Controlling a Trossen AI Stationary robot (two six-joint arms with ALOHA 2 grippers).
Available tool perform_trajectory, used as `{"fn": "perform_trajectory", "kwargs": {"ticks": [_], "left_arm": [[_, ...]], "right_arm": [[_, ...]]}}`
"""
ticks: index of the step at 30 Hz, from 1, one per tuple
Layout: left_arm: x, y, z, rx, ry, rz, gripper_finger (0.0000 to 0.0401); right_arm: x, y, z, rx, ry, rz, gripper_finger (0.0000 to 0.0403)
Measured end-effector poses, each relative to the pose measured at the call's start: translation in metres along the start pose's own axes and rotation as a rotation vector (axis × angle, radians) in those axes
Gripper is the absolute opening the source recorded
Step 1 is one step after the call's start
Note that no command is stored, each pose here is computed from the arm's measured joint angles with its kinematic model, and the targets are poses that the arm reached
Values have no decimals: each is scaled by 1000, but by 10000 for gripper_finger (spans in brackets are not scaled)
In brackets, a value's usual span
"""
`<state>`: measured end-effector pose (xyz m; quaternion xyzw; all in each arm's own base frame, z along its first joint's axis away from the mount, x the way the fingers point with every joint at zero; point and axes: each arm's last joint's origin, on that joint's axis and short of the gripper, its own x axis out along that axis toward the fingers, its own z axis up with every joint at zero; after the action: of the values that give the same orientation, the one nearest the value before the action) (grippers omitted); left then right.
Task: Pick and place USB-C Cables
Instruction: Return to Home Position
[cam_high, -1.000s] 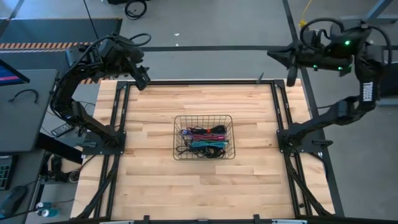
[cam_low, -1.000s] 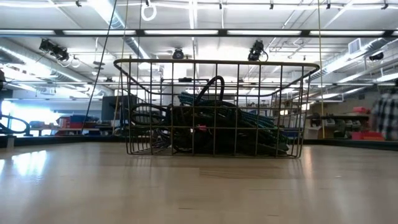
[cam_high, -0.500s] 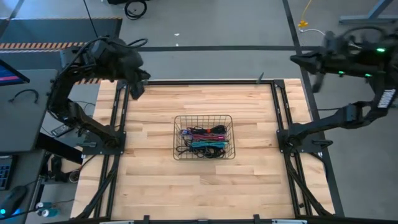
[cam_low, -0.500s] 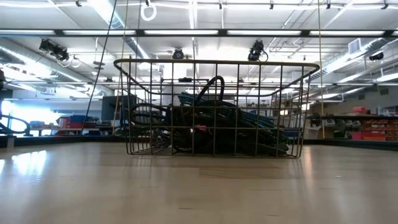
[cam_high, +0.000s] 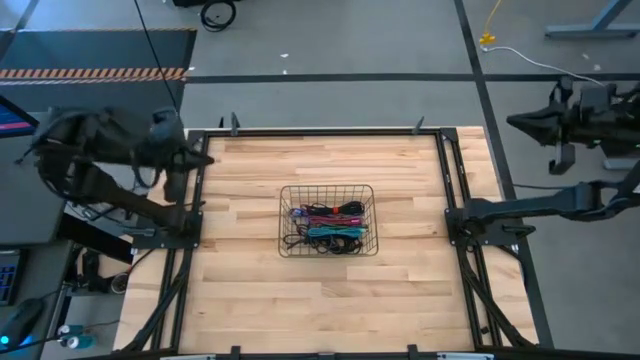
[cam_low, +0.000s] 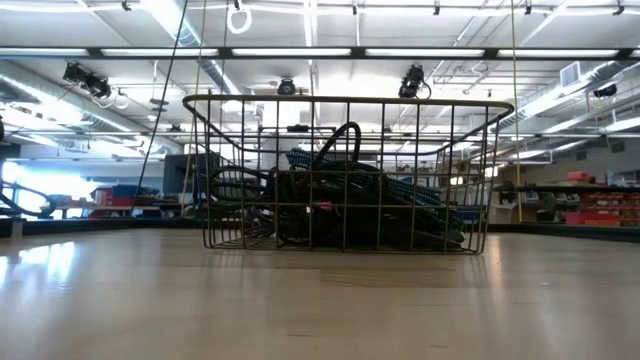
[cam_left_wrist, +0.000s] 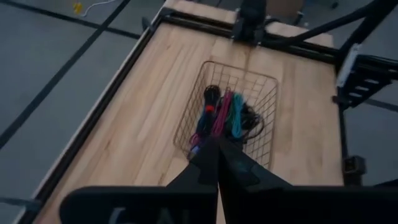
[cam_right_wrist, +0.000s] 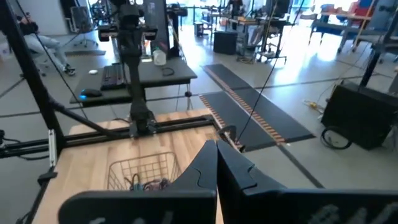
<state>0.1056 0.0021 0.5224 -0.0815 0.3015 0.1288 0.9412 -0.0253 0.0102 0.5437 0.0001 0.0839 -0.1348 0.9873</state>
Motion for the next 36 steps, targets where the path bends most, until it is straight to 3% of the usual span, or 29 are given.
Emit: {"fn": "perform_trajectory", "kwargs": {"ticks": [3, 8, 17, 27, 33, 36], "left_arm": [[13, -9, -17, -3, -13, -7, 1], [43, -24, -46, 31, -108, -127, 1], [81, -27, -104, -14, -223, -229, 1], [139, -27, -185, 86, -234, -261, 0], [173, -29, -233, 98, -243, -370, 0], [188, -27, -256, 106, -226, -375, 0]], "right_arm": [[3, 1, -13, 12, -8, 11, 0], [8, 5, -39, -1, -105, 105, 0], [49, 8, -105, 62, -174, 263, 0], [113, 10, -190, 65, -174, 375, 0], [127, 12, -231, 43, -217, 410, 0], [129, 14, -244, 37, -216, 422, 0]]}}
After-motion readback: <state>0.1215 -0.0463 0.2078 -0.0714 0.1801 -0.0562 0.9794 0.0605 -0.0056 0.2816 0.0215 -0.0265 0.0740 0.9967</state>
